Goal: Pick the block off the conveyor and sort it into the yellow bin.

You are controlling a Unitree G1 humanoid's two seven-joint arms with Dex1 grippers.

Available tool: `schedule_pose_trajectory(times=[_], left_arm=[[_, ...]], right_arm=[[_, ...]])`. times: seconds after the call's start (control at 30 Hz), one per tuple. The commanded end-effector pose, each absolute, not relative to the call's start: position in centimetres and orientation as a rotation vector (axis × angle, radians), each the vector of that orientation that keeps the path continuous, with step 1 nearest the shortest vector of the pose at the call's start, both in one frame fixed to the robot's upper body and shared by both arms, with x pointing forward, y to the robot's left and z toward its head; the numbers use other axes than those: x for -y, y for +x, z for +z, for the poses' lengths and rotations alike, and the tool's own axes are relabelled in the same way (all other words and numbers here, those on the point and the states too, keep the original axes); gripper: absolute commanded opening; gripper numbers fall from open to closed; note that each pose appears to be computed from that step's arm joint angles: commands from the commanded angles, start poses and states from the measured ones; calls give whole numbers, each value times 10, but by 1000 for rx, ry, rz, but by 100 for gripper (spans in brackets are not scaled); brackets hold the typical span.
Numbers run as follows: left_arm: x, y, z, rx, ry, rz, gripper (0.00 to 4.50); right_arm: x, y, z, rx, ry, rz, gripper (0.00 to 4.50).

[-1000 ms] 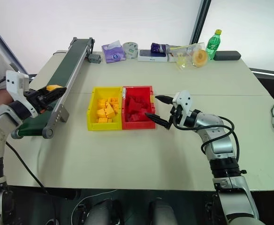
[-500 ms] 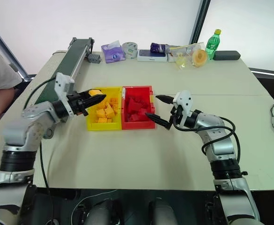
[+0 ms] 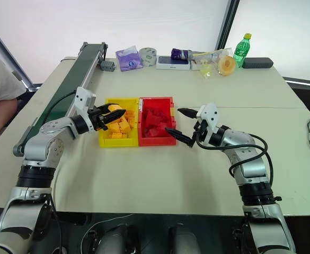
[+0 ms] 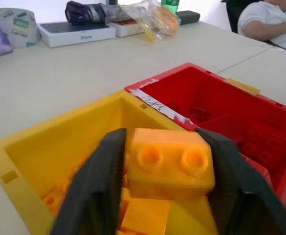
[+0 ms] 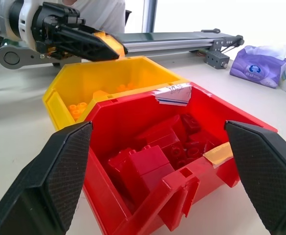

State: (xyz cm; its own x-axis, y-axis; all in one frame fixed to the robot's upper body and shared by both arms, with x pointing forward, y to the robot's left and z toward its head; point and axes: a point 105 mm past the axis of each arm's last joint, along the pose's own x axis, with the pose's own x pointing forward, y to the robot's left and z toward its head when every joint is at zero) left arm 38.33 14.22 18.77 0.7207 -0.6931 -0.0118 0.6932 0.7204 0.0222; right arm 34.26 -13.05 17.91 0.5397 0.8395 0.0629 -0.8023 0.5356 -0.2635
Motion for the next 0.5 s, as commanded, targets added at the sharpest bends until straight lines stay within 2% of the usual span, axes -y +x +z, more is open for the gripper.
schedule_pose_trajectory(times=[0.03,0.07,0.23,0.5], left_arm=[[-144,387,202,39,76,-737,422],[-144,387,203,41,76,-738,444],[-152,382,213,71,90,-738,444],[-197,350,234,116,144,-687,444]], right_arm=[[132,338,196,258,-219,979,450],[132,338,196,257,-219,979,450],[132,338,195,255,-219,979,450],[137,336,194,244,-223,979,450]])
